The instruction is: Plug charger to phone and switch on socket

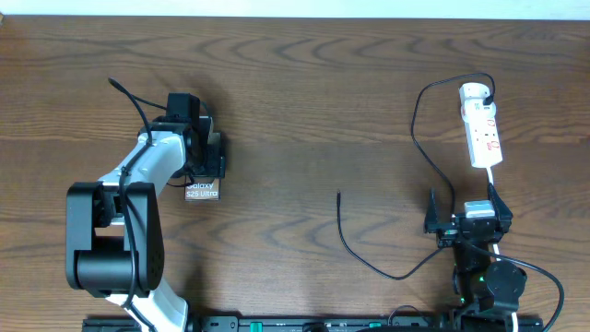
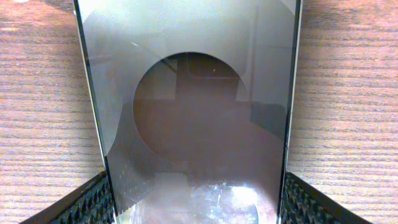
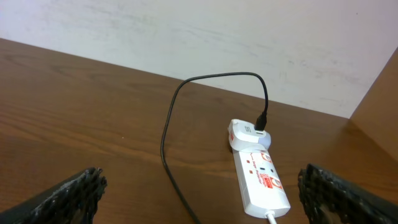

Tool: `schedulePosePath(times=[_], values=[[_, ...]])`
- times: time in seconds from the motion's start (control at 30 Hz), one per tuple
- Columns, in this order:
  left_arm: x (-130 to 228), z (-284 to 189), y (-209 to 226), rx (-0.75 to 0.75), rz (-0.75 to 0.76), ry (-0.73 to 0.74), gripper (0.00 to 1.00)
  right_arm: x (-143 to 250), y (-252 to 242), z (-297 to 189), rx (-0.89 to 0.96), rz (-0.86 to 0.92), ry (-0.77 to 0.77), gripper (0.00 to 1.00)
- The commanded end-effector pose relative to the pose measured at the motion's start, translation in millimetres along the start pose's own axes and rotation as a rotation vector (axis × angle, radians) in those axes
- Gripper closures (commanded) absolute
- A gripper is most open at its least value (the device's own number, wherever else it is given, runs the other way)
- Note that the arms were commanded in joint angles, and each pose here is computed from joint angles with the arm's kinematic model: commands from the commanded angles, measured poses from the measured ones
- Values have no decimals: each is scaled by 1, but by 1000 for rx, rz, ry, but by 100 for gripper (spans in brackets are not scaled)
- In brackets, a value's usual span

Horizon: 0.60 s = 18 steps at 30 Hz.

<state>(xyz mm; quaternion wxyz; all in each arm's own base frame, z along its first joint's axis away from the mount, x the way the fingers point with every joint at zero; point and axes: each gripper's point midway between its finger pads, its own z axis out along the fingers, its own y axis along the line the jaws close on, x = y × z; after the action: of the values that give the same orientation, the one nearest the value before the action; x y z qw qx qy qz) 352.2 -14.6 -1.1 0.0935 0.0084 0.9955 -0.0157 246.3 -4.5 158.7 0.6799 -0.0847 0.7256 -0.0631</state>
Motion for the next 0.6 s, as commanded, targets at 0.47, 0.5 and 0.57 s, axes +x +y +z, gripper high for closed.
schedulePosePath(times=[0.47, 0.5, 0.57], values=[[7, 8, 1, -5, 6, 24, 92, 0, 1, 0, -2, 7, -1, 1], [6, 8, 1, -5, 5, 21, 93, 0, 1, 0, -2, 7, -1, 1], [4, 7, 1, -5, 5, 16, 93, 0, 1, 0, -2, 7, -1, 1]])
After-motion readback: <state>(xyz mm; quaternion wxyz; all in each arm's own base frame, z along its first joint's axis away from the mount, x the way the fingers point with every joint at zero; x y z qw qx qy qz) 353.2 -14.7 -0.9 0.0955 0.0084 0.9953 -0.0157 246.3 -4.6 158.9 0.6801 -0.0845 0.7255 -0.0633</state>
